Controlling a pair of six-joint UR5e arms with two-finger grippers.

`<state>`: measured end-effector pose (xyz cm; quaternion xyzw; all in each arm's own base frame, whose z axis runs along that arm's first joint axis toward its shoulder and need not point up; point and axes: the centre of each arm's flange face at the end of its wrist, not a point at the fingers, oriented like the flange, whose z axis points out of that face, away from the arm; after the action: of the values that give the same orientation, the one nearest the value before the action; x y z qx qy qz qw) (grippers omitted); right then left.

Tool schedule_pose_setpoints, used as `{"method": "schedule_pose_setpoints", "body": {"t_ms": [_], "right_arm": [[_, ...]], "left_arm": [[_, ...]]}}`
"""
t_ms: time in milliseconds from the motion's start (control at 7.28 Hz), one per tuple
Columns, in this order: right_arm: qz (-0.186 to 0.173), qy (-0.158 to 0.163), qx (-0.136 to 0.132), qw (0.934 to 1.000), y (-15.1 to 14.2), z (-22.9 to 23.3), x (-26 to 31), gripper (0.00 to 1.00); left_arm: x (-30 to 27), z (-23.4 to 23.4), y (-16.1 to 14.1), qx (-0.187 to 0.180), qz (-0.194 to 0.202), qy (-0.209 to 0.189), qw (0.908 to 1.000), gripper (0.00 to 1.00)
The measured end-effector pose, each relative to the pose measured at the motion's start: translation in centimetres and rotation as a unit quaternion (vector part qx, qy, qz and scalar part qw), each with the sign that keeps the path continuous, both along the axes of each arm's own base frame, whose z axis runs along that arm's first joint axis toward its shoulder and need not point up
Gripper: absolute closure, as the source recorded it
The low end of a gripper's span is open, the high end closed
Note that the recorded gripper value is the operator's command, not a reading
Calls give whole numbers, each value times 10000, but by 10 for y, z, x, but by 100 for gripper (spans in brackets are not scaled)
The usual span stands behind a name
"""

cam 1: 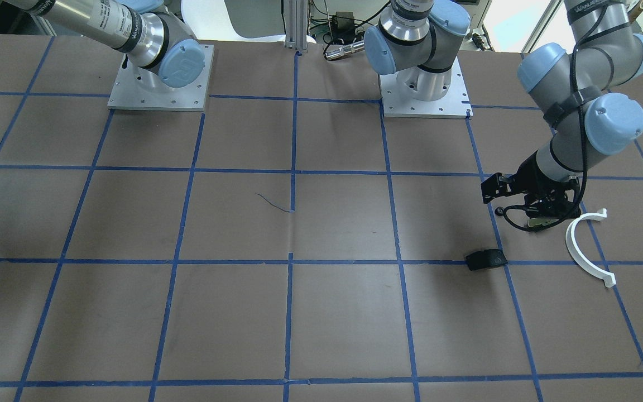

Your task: Place bearing gear from tray to pile

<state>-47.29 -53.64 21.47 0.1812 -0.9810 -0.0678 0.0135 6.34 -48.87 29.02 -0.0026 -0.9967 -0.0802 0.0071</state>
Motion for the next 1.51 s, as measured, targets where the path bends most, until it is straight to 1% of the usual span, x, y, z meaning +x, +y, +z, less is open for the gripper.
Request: {"method": "schedule_pose_setpoints", "body": {"t_ms": [137, 275, 412, 550, 687, 825, 962, 1237, 1512], "right_arm": [[-174, -31, 29, 9998, 0, 20, 12, 100], [-424, -125, 32, 9990, -3, 45, 32, 100], [-677, -309, 32, 9972, -6, 72, 62, 100], [-901, -461, 52, 9949, -11, 101, 101, 100], [-1107, -487, 59, 9926, -15, 125, 145, 100], [-1307, -450, 56, 9904, -18, 140, 190, 100], [-1505, -443, 12, 9876, -22, 149, 240, 100], [-1946, -425, -127, 9799, -27, 172, 353, 100], [-2396, -295, -191, 9702, -18, 186, 463, 100]], "left_arm": [[-31, 39, -8, 145, 224, -11, 9996, 0], [-69, 76, -12, 193, 436, -86, 9988, 0], [-112, 109, -12, 104, 507, -170, 9985, 0], [-153, 138, -8, -96, 403, -205, 9989, 0], [-183, 163, -1, -323, 248, -202, 9990, 0], [-199, 186, 8, -551, 127, -202, 9982, 0], [-204, 200, 16, -705, 62, -215, 9973, 0], [-206, 212, 29, -859, 53, -240, 9960, 0], [-205, 216, 33, -919, 88, -230, 9955, 0]]}}
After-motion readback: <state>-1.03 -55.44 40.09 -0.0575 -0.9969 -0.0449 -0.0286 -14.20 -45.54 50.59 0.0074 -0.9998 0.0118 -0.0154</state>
